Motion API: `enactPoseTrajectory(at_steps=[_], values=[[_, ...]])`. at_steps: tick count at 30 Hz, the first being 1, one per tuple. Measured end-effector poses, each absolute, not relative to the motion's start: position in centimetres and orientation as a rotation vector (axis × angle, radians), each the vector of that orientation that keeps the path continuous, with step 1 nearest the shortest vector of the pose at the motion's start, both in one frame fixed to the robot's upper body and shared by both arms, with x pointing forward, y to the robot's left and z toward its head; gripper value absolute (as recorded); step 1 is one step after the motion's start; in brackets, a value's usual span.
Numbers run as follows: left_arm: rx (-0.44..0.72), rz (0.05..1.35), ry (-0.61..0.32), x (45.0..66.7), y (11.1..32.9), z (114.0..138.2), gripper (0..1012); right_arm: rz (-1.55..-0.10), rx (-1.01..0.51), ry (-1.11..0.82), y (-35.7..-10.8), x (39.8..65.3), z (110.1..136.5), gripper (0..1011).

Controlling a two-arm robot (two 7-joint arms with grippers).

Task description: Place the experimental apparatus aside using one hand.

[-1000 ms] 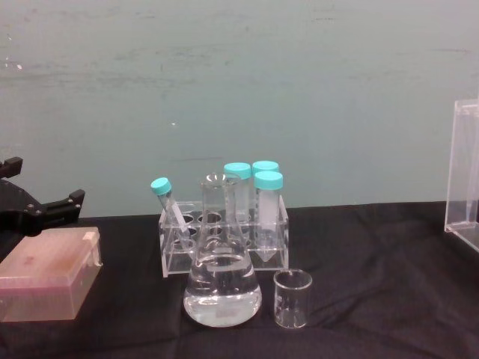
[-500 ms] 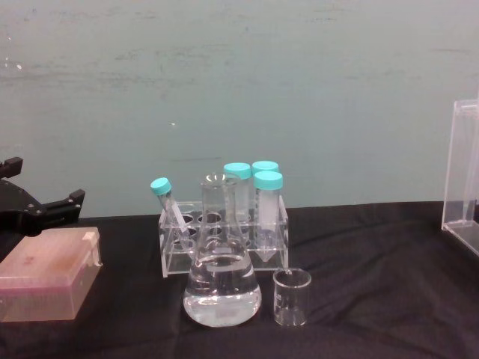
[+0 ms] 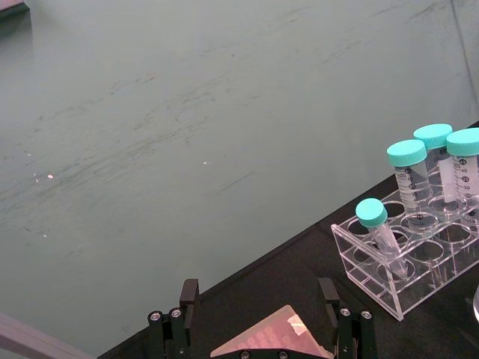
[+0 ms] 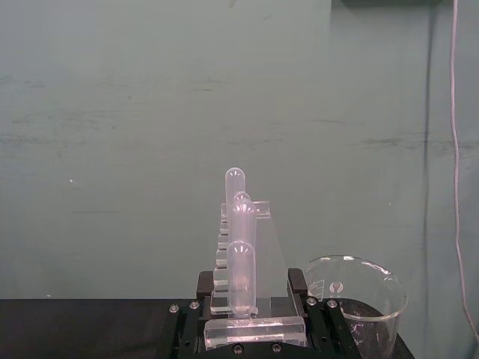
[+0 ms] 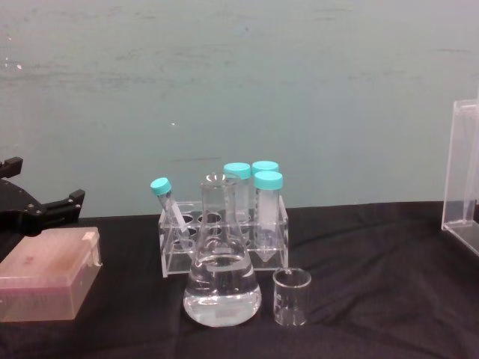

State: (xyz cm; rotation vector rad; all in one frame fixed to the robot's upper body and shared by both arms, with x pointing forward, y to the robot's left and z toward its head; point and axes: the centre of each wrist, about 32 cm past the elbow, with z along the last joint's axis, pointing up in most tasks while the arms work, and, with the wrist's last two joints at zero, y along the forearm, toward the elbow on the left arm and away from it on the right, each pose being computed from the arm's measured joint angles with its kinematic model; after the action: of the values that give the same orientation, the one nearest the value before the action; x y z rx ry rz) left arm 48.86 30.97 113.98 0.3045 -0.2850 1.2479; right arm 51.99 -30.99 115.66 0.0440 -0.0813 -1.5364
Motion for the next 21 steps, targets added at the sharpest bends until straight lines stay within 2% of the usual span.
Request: enactPoseTrajectory(at_steps=[13, 16, 17, 21], values=[[0.304, 1.248, -0.285, 48.86, 30.97, 113.98, 1000, -1.536, 0.045, -0.081, -30.99, 52.00, 115.67, 607], [0.304, 1.248, -0.285, 48.86, 30.97, 113.98, 1000, -1.536, 0.044, -0.081, -30.99, 52.00, 115.66, 669], [0.304, 1.248, -0.285, 48.86, 30.97, 113.98, 1000, -1.536, 0.044, -0.081, -30.99, 52.00, 115.66, 732], [0.305, 1.248, -0.285, 48.86, 30.97, 113.98, 1000, -1.537, 0.045, -0.081, -30.99, 52.00, 115.66, 840]])
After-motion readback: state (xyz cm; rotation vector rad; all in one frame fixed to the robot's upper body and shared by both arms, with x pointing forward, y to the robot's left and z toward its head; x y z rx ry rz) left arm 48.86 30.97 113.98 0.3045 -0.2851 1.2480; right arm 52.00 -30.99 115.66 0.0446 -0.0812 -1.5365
